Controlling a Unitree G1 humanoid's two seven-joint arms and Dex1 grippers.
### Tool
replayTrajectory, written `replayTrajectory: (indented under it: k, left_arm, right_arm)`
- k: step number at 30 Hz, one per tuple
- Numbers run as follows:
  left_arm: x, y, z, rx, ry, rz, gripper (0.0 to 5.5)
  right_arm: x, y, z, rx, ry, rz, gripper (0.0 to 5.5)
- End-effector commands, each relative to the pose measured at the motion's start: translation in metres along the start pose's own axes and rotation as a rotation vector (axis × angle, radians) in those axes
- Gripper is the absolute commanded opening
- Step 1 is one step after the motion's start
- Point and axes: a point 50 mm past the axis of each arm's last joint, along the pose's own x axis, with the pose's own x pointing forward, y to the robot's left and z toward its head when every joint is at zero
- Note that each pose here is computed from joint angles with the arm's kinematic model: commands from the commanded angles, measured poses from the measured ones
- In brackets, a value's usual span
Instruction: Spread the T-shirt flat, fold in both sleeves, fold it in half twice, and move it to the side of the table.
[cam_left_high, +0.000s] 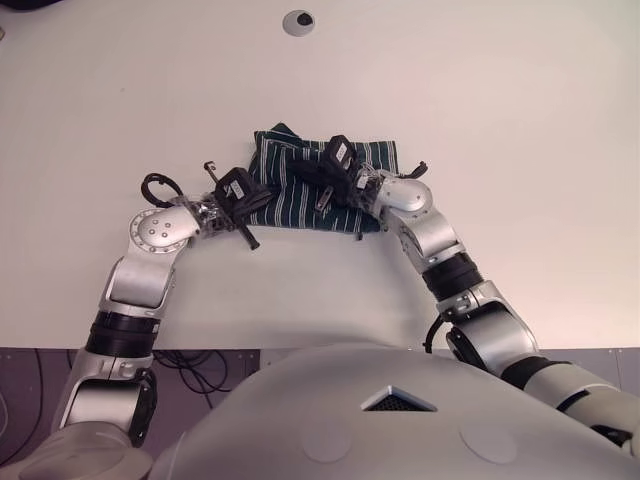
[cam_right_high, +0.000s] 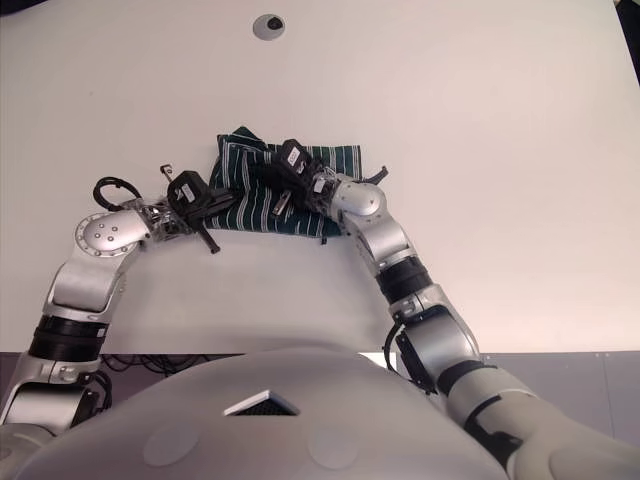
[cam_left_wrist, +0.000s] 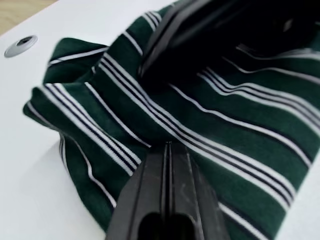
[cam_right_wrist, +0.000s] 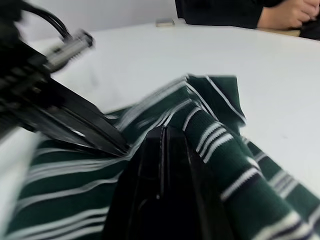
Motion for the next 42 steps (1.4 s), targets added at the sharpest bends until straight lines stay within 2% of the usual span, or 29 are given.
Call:
replayTrajectory:
  k: [1,6,9,15,18,22,25,27,29,32,35,38,42]
  left_arm:
    - [0.001,-0.011,-0.032,0.018,0.185,-0.053,0.04]
    - [0.0,-0.011,-0.041,0.03,0.217,-0.035,0.04]
    - [-0.003,-0.012,-0.046,0.017,0.223,-0.015,0.04]
    - [-0.003,-0.009,-0.047,-0.011,0.197,0.026,0.04]
    - [-0.007,0.024,-0.008,-0.163,-0.093,0.224,0.04]
    - [-0.02,0.057,0.025,-0.37,-0.444,0.373,0.04]
    - [-0.019,0.065,0.033,-0.484,-0.569,0.42,0.04]
    - [-0.014,0.063,0.032,-0.541,-0.586,0.443,0.04]
    - [-0.006,0.057,0.029,-0.572,-0.586,0.455,0.04]
    - [0.001,0.051,0.027,-0.593,-0.583,0.461,0.04]
    - [-0.003,0.051,0.025,-0.6,-0.598,0.5,0.04]
    - [-0.009,0.052,0.023,-0.607,-0.606,0.53,0.04]
    - [-0.012,0.052,0.019,-0.611,-0.608,0.553,0.04]
  right_arm:
    - [0.004,-0.016,-0.012,0.057,0.073,-0.099,0.0]
    - [-0.021,-0.052,-0.031,0.139,0.191,-0.293,0.0]
    - [-0.034,-0.056,-0.046,0.187,0.254,-0.32,0.0]
    - [-0.034,-0.053,-0.054,0.22,0.296,-0.288,0.0]
    - [-0.039,-0.051,-0.061,0.229,0.337,-0.3,0.0]
    - [-0.06,-0.08,-0.05,0.391,0.279,-0.522,0.0]
    - [-0.091,-0.102,-0.032,0.465,0.204,-0.692,0.0]
    - [-0.125,-0.115,-0.019,0.542,0.126,-0.851,0.0]
    - [-0.173,-0.125,-0.011,0.583,0.046,-1.065,0.0]
    - [-0.241,-0.125,-0.012,0.627,-0.013,-1.346,0.0]
    - [-0.294,-0.111,-0.018,0.675,-0.08,-1.591,0.0]
    - [-0.316,-0.095,-0.024,0.709,-0.112,-1.704,0.0]
    - [-0.305,-0.098,-0.024,0.711,-0.124,-1.658,0.0]
